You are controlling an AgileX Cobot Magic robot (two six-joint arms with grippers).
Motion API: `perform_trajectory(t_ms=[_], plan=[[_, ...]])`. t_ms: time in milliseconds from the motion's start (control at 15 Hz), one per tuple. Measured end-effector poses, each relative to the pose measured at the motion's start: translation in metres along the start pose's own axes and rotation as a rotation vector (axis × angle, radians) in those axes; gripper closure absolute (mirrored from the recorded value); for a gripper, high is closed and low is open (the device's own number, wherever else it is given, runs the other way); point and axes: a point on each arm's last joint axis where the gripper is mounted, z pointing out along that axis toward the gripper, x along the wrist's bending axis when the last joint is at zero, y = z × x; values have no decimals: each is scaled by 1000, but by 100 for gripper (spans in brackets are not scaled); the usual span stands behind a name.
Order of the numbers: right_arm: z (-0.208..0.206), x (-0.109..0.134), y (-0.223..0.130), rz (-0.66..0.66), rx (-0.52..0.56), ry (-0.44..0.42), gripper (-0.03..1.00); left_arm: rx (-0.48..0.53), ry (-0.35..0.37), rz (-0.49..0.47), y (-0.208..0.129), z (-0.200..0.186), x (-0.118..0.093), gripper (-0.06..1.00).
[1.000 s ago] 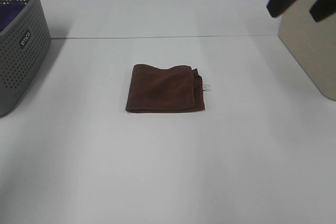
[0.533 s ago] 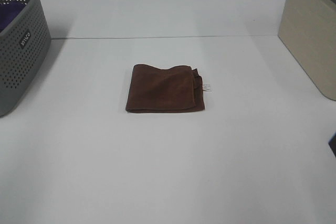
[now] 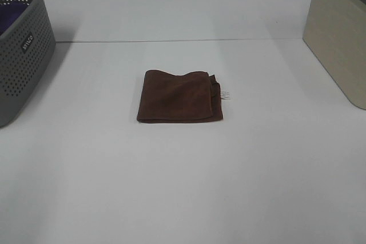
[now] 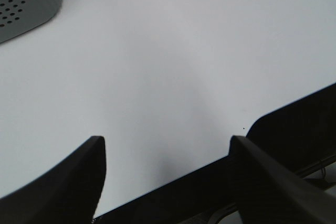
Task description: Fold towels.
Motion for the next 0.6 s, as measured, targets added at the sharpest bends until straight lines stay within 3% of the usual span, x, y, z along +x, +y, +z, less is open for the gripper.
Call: perform_trajectory(t_ms=[267, 600], plan=[[-13, 8, -11, -72, -93, 48, 20, -1, -7, 18, 0, 0, -1, 31], [-14, 8, -12, -78, -100, 48, 20, -3, -20, 27, 0, 0, -2, 31]])
